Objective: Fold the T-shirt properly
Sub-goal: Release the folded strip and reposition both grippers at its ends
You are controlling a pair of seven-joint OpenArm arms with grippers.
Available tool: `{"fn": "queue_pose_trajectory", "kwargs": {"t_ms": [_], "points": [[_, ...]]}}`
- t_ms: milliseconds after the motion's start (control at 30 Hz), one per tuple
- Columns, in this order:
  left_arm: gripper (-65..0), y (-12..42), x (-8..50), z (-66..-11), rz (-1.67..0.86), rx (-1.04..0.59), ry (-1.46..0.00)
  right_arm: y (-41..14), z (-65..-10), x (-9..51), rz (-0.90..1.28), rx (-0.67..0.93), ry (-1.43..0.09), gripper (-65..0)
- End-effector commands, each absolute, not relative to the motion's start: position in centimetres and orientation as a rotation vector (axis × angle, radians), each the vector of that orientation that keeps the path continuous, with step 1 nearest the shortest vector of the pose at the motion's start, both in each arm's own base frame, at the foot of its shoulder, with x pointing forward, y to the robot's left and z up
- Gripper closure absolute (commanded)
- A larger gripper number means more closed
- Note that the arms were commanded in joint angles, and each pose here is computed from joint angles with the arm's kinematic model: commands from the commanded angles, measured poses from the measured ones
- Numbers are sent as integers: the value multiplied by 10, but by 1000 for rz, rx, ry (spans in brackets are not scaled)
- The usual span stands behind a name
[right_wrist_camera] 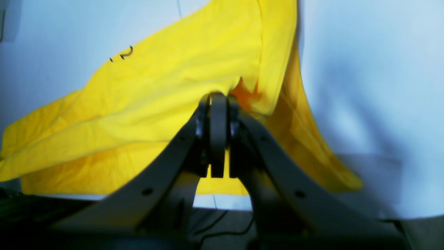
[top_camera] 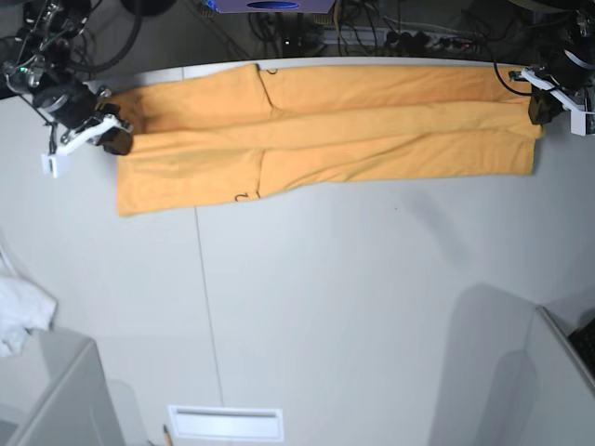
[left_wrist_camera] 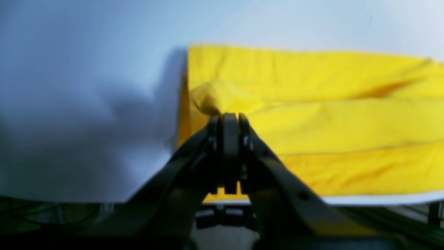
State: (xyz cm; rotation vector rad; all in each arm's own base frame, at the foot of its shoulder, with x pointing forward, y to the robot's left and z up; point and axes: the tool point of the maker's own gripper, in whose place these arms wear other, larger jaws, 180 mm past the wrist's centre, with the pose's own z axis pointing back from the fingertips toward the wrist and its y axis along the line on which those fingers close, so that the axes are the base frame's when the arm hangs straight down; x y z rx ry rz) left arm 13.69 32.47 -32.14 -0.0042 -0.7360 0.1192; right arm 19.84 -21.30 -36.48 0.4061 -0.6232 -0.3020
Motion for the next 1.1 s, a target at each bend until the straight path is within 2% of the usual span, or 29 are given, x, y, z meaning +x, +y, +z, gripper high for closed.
{"fn": "queue_pose_trajectory", "kwargs": {"t_ms": [0, 400, 433, 467, 533, 633, 700, 733, 800, 833, 900, 933, 967, 1067], "points": [[0, 328, 142, -311, 104, 9, -771, -216, -357, 202, -291, 404, -653, 0], [0, 330, 142, -310, 108, 14, -773, -217, -371, 181, -313, 391, -588, -2], [-18, 330, 142, -310, 108, 14, -773, -219, -373, 178, -311, 374, -582, -72], [-71, 330, 142, -310, 108, 14, -773, -222, -375, 177, -307, 353, -575, -153], [-183, 331, 142, -310, 109, 17, -773, -228, -378, 174, -299, 311, -564, -260], [-346, 333, 140, -309, 113, 22, -773, -231, -377, 174, -294, 290, -576, -276], [-408, 339, 140, -302, 124, 36, -790, -232, -372, 173, -290, 279, -605, -276], [-416, 340, 140, -299, 137, 32, -803, -230, -366, 176, -273, 278, -634, -276], [-403, 340, 141, -292, 182, -5, -843, -226, -355, 181, -230, 277, -693, -263], [-364, 338, 140, -290, 206, -27, -861, -221, -352, 184, -194, 288, -717, -227], [-209, 334, 143, -290, 222, -59, -877, -210, -349, 192, -128, 315, -743, -95], [-107, 333, 144, -292, 219, -62, -874, -203, -349, 194, -100, 329, -742, -14], [0, 329, 148, -295, 208, -62, -869, -195, -350, 196, -81, 348, -730, 0], [0, 324, 148, -314, 200, -17, -830, -180, -363, 197, -71, 391, -677, 0]]}}
